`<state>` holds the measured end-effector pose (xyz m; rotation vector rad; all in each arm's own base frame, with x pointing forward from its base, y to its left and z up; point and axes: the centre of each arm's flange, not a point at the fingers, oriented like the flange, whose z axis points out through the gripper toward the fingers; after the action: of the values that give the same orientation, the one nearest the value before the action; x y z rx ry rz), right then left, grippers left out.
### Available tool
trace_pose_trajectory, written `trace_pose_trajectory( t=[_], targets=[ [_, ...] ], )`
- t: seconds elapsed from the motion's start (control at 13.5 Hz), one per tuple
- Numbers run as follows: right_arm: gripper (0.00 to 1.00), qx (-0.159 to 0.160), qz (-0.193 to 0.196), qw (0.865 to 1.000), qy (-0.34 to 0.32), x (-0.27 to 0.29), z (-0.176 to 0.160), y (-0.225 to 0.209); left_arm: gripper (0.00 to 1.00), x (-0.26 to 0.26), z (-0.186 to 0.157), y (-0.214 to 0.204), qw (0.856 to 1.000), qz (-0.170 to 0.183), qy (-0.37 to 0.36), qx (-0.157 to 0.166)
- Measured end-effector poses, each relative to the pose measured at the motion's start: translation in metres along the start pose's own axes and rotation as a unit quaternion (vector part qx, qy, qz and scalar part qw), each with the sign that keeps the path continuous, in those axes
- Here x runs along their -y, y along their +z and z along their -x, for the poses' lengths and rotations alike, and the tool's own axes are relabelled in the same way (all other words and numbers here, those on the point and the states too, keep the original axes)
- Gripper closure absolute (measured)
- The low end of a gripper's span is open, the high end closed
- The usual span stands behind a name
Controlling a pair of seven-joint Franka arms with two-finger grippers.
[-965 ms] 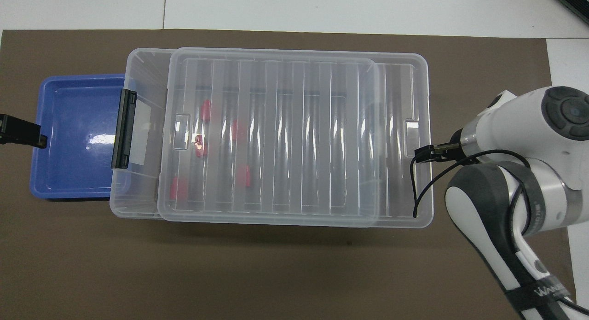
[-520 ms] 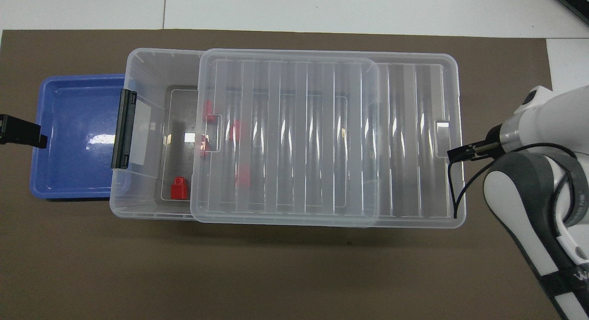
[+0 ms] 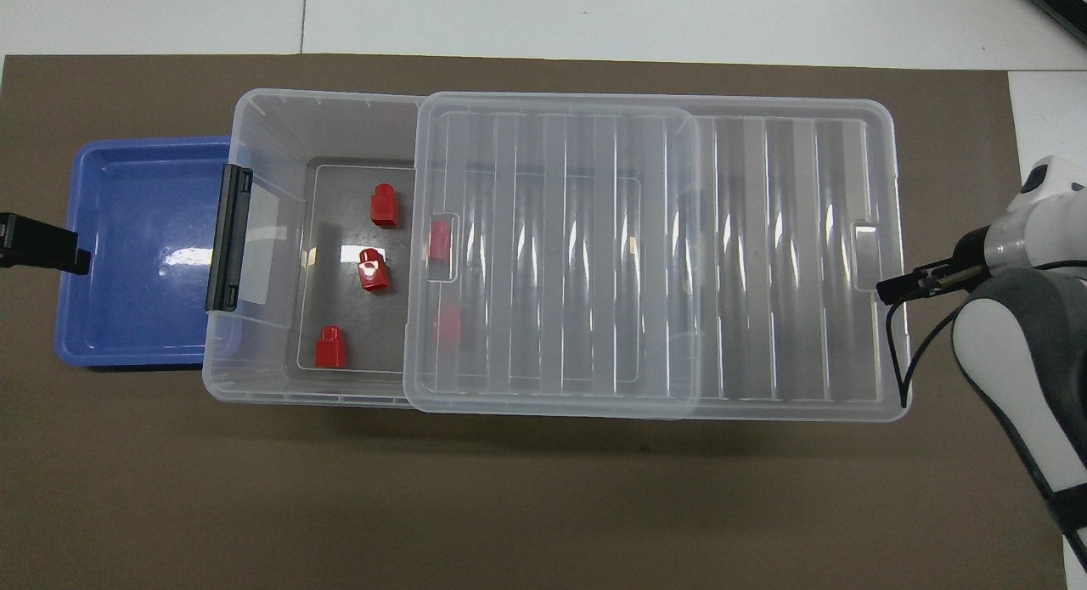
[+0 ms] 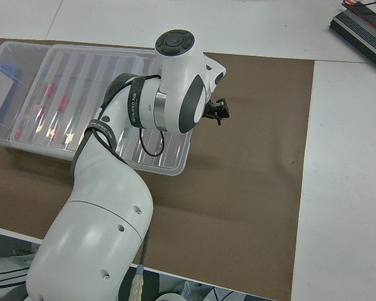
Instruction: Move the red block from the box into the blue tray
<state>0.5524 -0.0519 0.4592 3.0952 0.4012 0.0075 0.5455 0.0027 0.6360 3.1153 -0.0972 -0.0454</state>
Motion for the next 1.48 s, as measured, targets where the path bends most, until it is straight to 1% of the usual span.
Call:
trace_pose_trajectory(
  t=[0.22,0.45,0.67,0.82,1.19,1.41,1.48],
  targets=[
    [0.0,0.0,0.0,1.0,0.001,-0.002,0.001,0.0,0.0,-0.035,-0.002,-0.002,0.999,0.0,-0.039,-0.009],
    [0.0,0.0,0.0,1.0,0.003,-0.005,0.002,0.0,0.0,-0.096,-0.008,0.002,0.995,0.006,-0.095,-0.041],
    [0.0,-0.001,0.0,1.0,0.006,-0.007,0.003,0.0,0.0,-0.142,-0.01,0.027,0.994,0.012,-0.098,-0.051],
    [0.0,-0.001,0.0,1.0,0.008,-0.01,0.004,0.0,0.0,-0.155,-0.014,0.056,0.994,0.013,-0.09,-0.054],
    [0.0,-0.002,0.001,1.0,0.01,-0.018,0.006,0.0,0.0,-0.184,-0.022,0.164,0.996,0.012,-0.073,-0.057],
    [0.0,-0.006,0.003,1.0,0.013,-0.018,0.004,-0.006,0.0,-0.186,-0.027,0.205,0.994,0.017,-0.072,-0.077],
    [0.0,-0.007,0.003,1.0,0.024,-0.017,0.004,-0.01,0.0,-0.187,-0.028,0.217,0.994,0.015,-0.071,-0.076]
  ],
)
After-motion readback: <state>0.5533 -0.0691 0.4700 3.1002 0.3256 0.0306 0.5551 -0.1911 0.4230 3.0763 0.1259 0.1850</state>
